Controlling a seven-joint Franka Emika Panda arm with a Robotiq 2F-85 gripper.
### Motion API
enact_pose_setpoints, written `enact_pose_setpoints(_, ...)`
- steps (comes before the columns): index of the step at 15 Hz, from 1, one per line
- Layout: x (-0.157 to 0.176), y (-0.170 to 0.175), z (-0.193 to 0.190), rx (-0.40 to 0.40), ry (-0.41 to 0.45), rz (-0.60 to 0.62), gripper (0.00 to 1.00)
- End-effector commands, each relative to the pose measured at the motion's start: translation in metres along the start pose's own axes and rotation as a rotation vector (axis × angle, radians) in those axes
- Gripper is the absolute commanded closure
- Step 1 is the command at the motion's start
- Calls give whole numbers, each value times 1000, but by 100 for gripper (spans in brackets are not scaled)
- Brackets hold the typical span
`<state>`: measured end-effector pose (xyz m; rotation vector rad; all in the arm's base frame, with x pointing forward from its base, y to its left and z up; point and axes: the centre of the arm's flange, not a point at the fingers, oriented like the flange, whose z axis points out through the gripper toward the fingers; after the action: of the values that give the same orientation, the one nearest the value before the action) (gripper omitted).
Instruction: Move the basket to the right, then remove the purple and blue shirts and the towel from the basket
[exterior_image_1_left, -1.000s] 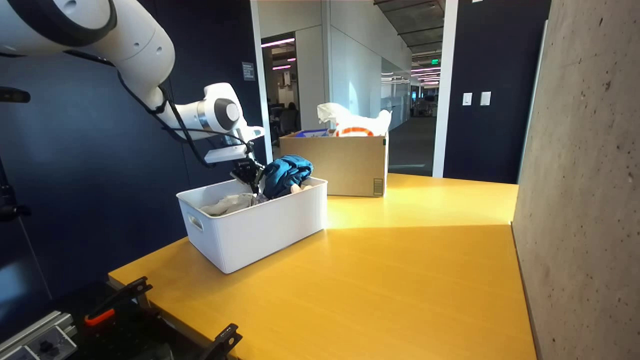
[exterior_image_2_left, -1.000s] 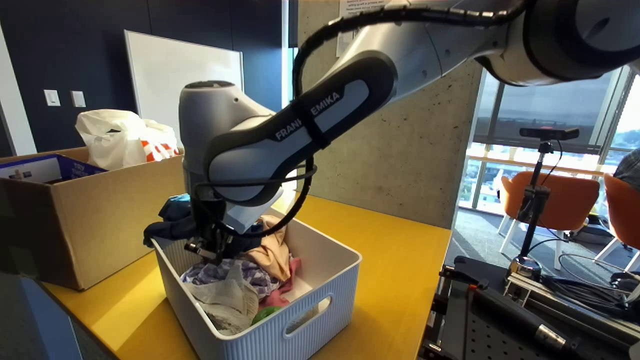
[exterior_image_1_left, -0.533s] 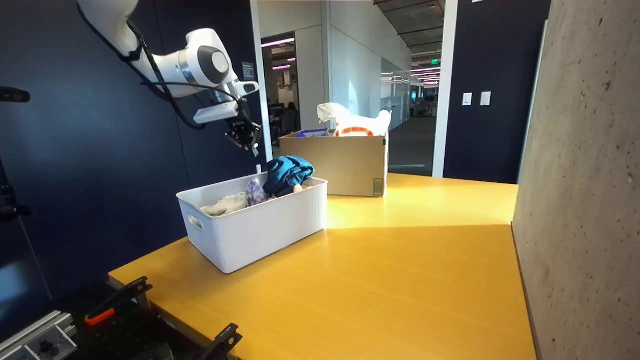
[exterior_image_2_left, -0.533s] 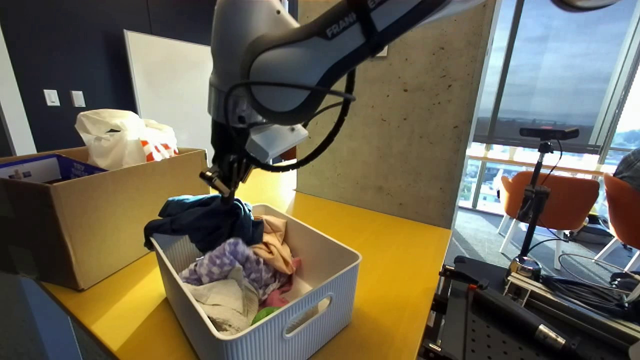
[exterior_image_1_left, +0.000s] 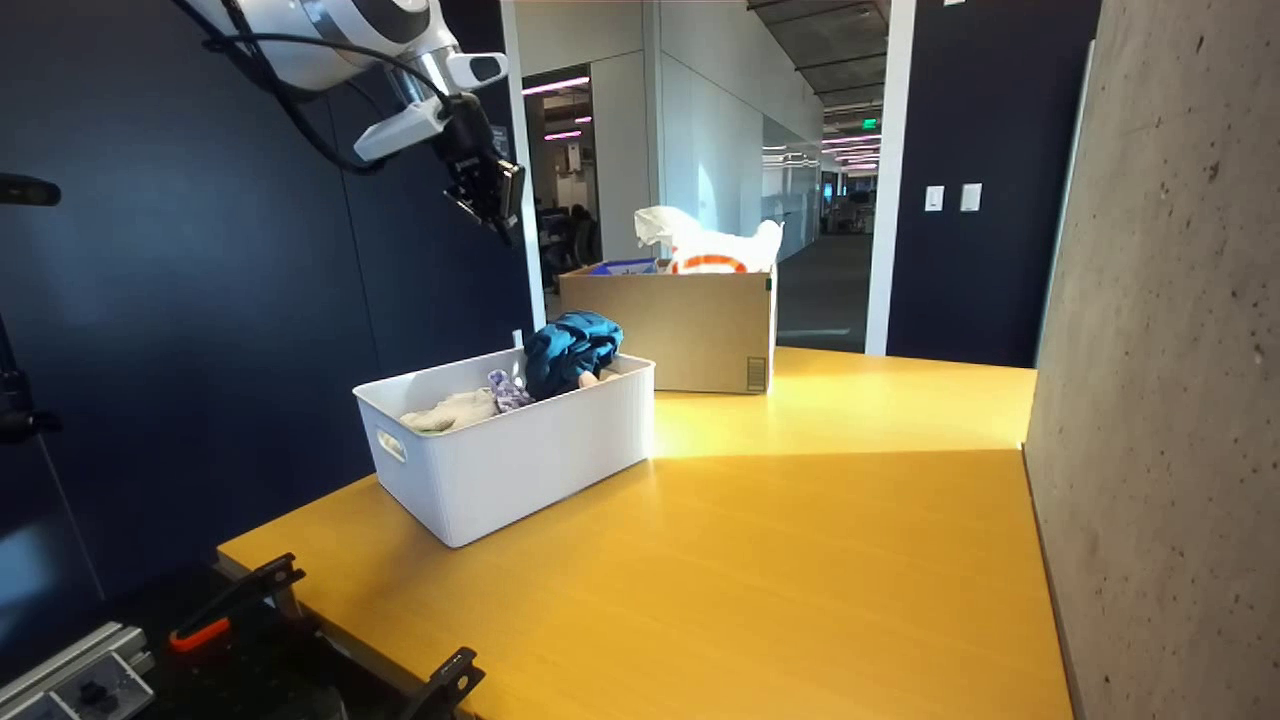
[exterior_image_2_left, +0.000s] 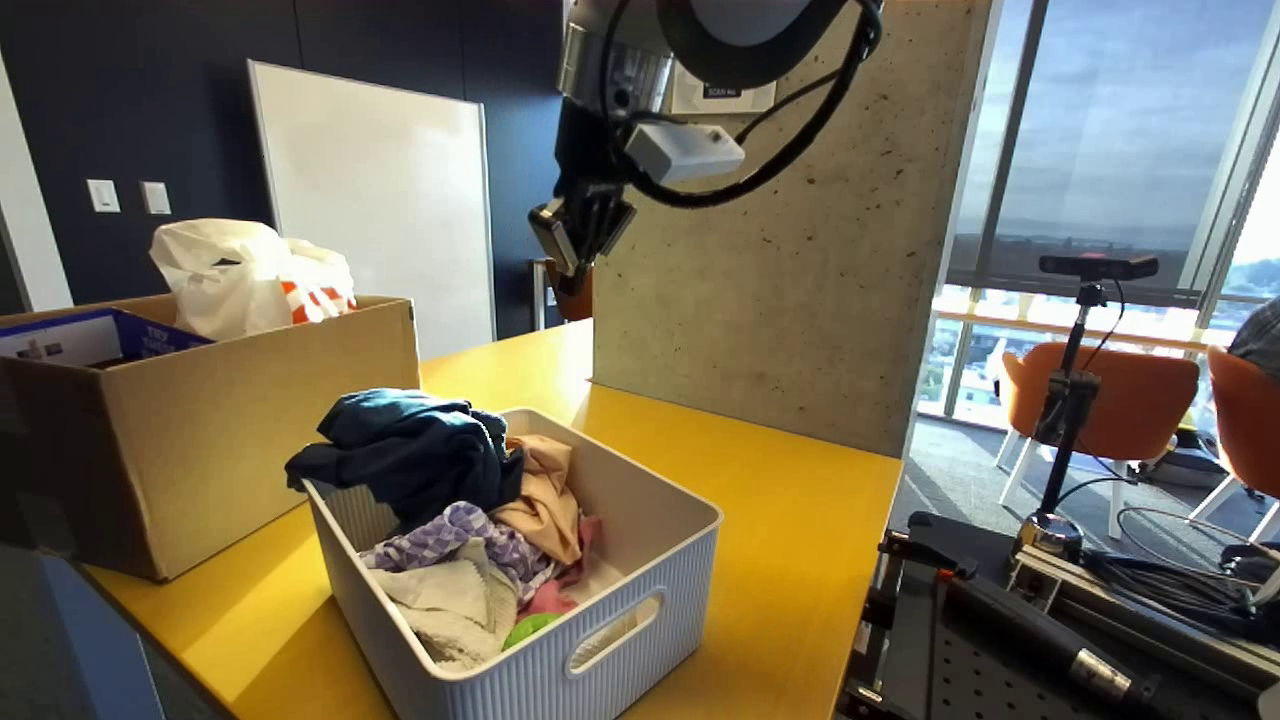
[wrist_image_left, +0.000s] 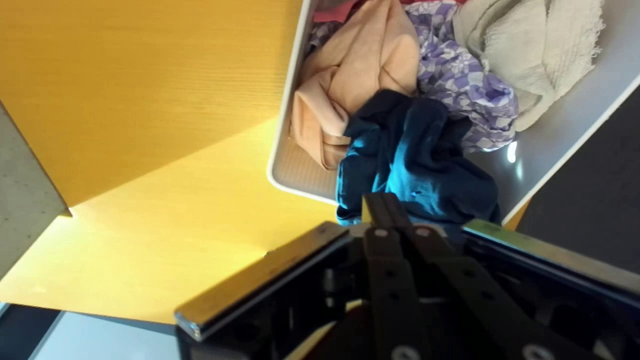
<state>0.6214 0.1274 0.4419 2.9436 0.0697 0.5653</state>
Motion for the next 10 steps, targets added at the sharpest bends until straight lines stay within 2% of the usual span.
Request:
enact_pose_setpoints(1,-16,19,21,47,-81,6,100)
enact_pose_setpoints(5,-11,8,79,104,-171,-40,100)
enact_pose_setpoints(10,10,-63,136,107,-227,-150,100)
